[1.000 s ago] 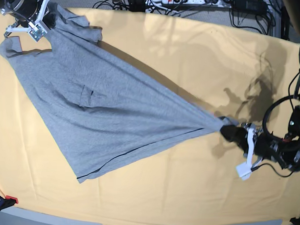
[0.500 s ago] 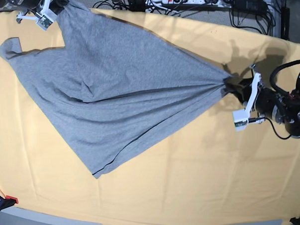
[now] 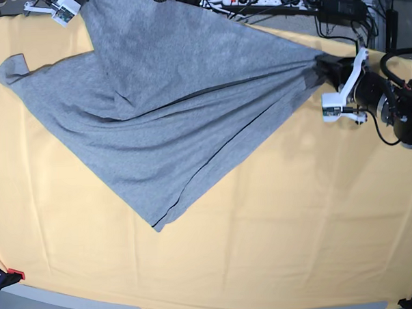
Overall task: Layout the t-shirt on the table in an organized manner, then fold the t-shirt properly
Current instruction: 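Pull the hem with the left gripper away from the right gripper, stretching the shirt, then drag the held hem with the left gripper back across the table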
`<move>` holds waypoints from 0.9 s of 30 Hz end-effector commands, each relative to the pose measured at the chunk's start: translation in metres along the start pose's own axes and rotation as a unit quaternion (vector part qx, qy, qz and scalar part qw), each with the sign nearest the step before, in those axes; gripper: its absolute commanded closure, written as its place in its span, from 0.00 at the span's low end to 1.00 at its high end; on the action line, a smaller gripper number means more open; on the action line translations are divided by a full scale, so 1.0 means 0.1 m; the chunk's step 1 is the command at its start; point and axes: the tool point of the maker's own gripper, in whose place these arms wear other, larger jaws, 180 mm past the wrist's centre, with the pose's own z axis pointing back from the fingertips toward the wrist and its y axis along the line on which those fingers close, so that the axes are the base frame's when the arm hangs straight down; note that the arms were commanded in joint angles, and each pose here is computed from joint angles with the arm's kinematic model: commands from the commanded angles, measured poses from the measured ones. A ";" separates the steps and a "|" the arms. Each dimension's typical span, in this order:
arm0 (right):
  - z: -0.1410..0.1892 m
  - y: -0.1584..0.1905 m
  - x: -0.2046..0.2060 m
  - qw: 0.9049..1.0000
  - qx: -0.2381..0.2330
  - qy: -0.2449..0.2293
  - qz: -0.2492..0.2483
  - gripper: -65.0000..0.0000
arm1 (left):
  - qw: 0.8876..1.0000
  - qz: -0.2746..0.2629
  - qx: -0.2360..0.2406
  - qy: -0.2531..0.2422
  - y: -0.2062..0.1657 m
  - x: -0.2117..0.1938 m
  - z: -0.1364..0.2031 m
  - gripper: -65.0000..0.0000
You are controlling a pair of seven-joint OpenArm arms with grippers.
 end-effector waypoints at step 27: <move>0.10 -0.29 0.60 0.991 -0.055 -0.120 0.007 0.49 | 0.973 -0.064 0.155 -0.156 0.89 1.30 0.17 0.36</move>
